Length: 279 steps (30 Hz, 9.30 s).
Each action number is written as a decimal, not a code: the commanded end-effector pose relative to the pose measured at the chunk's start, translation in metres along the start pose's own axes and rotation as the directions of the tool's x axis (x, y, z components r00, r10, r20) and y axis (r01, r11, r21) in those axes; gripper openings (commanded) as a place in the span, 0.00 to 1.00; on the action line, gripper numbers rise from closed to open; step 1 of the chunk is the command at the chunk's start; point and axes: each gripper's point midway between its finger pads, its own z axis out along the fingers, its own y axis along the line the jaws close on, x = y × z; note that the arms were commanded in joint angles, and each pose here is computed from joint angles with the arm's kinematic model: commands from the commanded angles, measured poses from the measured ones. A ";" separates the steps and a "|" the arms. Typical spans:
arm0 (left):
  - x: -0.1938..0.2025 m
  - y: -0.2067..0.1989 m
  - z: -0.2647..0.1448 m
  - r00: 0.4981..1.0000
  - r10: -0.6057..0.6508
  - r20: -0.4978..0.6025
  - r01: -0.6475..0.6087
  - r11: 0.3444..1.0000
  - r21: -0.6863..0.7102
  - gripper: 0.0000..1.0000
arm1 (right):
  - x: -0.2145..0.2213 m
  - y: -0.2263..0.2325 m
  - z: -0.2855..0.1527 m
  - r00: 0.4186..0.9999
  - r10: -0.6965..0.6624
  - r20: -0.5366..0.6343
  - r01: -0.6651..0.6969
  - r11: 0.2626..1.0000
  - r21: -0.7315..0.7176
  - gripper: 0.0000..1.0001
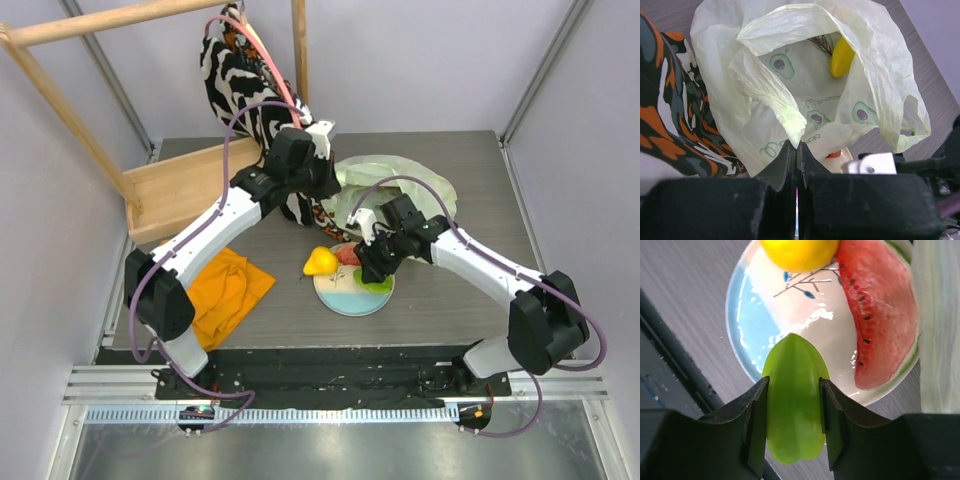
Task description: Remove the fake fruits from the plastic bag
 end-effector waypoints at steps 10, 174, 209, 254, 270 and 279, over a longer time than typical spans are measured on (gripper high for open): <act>-0.024 -0.011 -0.021 0.996 0.011 0.088 -0.015 0.999 0.045 0.00 | 0.016 -0.035 0.020 0.996 0.083 0.025 -0.086 0.976 0.200 0.65; 0.011 -0.076 -0.016 0.977 0.213 -0.007 -0.202 0.935 0.292 0.00 | -0.003 -0.297 -0.079 0.897 -0.145 -0.419 0.361 0.787 0.500 0.73; -0.001 -0.077 0.000 0.978 0.210 0.010 -0.204 0.939 0.277 0.00 | -0.102 -0.093 -0.167 0.943 -0.314 0.108 0.278 0.924 0.262 0.19; -0.021 -0.023 -0.030 0.997 -0.016 0.080 0.003 0.989 0.151 0.00 | -0.057 0.054 0.076 0.625 -0.698 -0.351 0.731 0.680 -0.051 0.62; -0.013 -0.032 -0.025 0.998 -0.033 0.048 0.022 0.978 0.207 0.00 | -0.032 0.062 -0.049 0.635 -0.718 -0.287 0.694 0.693 -0.198 0.64; 0.011 -0.039 -0.025 0.999 0.053 0.007 -0.053 0.967 0.249 0.00 | -0.082 -0.065 -0.122 0.891 -0.438 -0.122 0.454 0.849 0.270 0.41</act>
